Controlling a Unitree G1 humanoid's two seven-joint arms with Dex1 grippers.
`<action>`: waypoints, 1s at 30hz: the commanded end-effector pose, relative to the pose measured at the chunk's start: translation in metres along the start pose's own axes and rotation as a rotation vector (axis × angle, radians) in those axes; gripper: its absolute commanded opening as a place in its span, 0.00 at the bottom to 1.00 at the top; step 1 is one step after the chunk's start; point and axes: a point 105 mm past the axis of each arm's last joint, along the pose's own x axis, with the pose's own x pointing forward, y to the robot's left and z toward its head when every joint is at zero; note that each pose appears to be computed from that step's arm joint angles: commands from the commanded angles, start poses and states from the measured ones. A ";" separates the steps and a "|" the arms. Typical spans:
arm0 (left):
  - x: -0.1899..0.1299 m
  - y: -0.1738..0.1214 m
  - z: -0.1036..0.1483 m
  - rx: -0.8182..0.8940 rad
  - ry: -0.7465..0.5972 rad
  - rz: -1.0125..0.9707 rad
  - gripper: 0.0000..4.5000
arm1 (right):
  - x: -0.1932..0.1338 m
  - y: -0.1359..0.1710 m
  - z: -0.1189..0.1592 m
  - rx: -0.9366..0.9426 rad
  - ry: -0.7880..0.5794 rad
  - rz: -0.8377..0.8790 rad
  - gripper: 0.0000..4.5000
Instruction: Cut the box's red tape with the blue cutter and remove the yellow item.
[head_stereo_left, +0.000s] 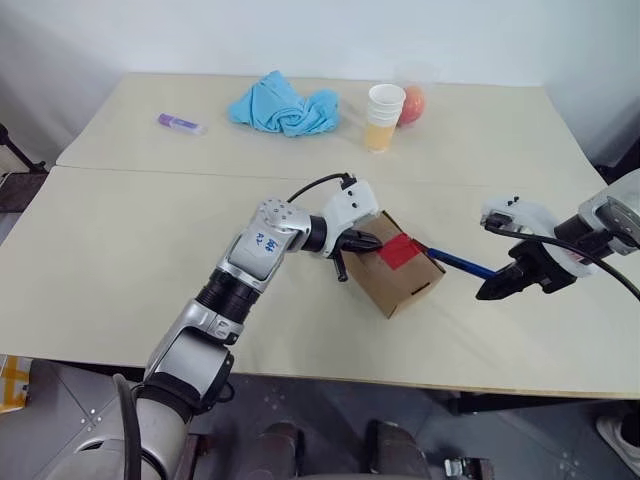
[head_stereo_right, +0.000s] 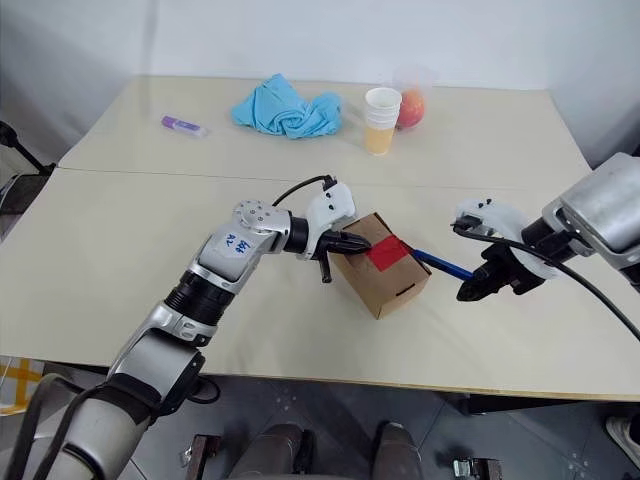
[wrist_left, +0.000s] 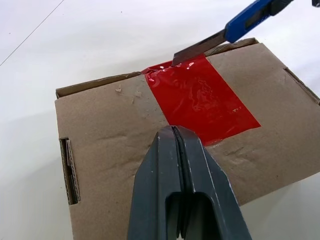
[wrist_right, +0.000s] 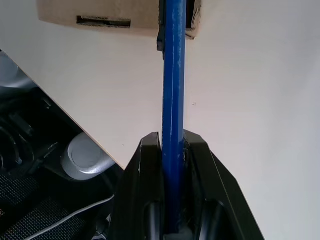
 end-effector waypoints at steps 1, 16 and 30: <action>0.007 -0.007 -0.035 -0.075 0.111 -0.016 0.00 | 0.003 -0.003 -0.001 -0.001 0.011 0.002 0.04; 0.006 -0.008 -0.034 -0.076 0.104 -0.010 0.00 | 0.010 -0.003 0.026 -0.080 0.020 0.004 0.04; 0.004 -0.009 -0.034 -0.099 0.095 0.016 0.00 | 0.013 -0.004 0.015 -0.126 0.137 0.036 0.04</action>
